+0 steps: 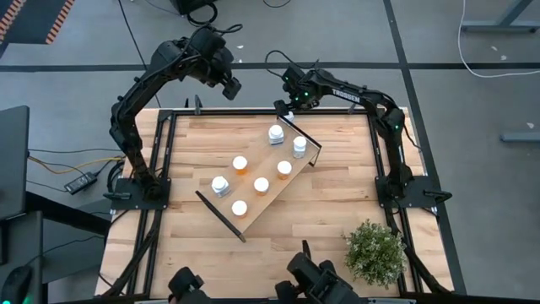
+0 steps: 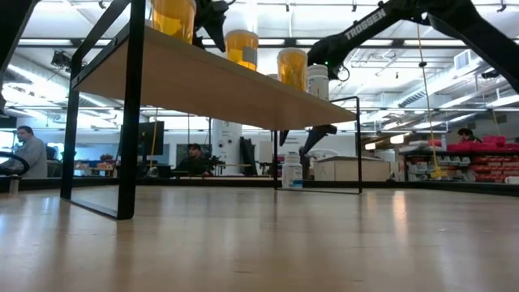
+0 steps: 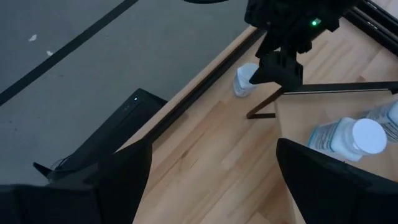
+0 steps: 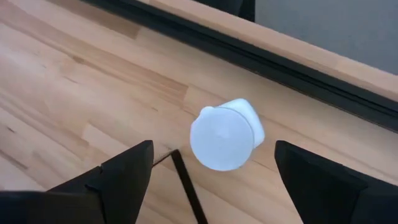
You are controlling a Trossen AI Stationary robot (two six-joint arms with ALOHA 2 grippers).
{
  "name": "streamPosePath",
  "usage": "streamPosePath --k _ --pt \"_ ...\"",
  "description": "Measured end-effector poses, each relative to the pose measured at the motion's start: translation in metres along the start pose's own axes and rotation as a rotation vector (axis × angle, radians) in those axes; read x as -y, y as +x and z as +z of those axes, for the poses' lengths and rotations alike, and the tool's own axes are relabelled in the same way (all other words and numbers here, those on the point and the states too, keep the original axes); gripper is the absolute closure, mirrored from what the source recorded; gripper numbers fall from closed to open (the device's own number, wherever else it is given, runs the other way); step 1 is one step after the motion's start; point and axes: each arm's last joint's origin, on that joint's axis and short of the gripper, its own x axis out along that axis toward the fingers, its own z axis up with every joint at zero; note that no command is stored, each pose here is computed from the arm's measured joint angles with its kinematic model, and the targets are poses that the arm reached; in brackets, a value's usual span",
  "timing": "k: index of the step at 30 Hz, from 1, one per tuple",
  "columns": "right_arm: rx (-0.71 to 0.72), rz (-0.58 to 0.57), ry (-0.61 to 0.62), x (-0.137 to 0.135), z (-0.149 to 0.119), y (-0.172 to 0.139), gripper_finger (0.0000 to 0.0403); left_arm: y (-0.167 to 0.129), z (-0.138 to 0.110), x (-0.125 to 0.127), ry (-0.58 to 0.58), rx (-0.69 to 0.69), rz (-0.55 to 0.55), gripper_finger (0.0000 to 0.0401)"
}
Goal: Pick and place medicine bottles onto shelf by color
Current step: Put the white pill bottle on the shelf
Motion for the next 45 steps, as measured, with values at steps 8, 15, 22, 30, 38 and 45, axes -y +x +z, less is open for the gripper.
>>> streamPosePath --k 8,15,22,30,38,45 --pt "0.003 0.018 0.057 0.000 0.003 0.009 0.0057 0.000 0.000 -0.005 0.004 0.000 0.009 0.0053" --pt "-0.004 -0.037 0.075 0.003 0.001 0.017 0.0068 0.000 0.000 -0.005 0.009 0.000 0.008 0.0053" --pt "-0.001 -0.040 0.093 0.004 -0.001 0.018 0.0070 0.000 0.000 -0.005 0.010 0.000 0.008 0.0053" --pt "-0.002 -0.038 0.119 0.003 -0.002 0.018 0.0072 0.000 0.000 -0.005 0.012 -0.003 0.008 0.0053" --pt "0.000 -0.037 0.140 0.003 -0.001 0.018 0.0115 0.000 -0.001 -0.005 0.035 -0.012 0.009 0.0053" --pt "0.001 -0.036 0.146 0.003 -0.001 0.018 0.0167 0.000 -0.001 -0.005 0.035 -0.016 0.009 0.0053"
